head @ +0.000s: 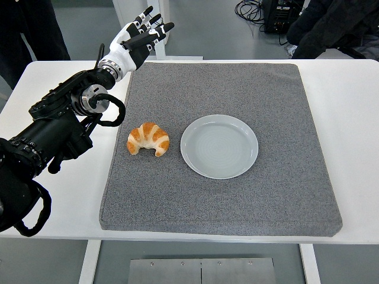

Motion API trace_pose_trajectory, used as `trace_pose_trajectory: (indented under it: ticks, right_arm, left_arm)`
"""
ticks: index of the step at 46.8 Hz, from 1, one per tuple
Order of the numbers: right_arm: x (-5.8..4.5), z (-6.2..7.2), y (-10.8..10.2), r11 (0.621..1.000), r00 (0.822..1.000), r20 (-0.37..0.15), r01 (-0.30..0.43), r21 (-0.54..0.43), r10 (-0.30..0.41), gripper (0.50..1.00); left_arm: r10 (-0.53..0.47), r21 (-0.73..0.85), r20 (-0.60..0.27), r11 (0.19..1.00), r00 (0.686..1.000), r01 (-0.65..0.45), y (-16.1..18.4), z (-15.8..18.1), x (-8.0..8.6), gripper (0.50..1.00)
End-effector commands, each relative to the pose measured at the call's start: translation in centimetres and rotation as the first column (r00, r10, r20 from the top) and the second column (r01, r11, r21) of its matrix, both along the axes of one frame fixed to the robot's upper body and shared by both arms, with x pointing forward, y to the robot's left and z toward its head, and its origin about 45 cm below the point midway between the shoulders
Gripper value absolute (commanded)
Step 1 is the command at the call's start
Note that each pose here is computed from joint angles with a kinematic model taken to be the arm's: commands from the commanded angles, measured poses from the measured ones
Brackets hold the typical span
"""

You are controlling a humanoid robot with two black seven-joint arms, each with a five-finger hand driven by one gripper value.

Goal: Place the bread on the plate

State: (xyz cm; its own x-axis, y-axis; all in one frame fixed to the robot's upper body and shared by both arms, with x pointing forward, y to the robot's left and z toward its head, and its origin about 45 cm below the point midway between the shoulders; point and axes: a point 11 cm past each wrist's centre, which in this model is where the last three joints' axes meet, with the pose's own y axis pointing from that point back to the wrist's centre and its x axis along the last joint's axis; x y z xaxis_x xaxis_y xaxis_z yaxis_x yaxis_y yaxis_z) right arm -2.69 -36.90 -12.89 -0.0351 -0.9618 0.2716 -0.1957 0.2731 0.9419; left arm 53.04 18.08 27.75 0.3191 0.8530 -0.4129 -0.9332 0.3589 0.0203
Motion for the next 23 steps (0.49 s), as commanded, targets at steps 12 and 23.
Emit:
trace_pose_trajectory:
  ticks: [12, 23]
  right_arm:
    - [0.49, -0.08, 0.42, 1.0, 1.0, 0.008, -0.003, 0.012, 0.003, 1.0]
    - [0.5, -0.11, 0.54, 1.0, 1.0, 0.009, -0.003, 0.016, 0.003, 1.0]
  left_arm:
    - [0.007, 0.004, -0.001, 1.0, 1.0, -0.007, 0.03, 0.03, 0.04, 0.986]
    - [-0.028, 0.062, 0.006, 0.998, 1.0, 0.028, -0.3, -0.1, -0.12, 0.986]
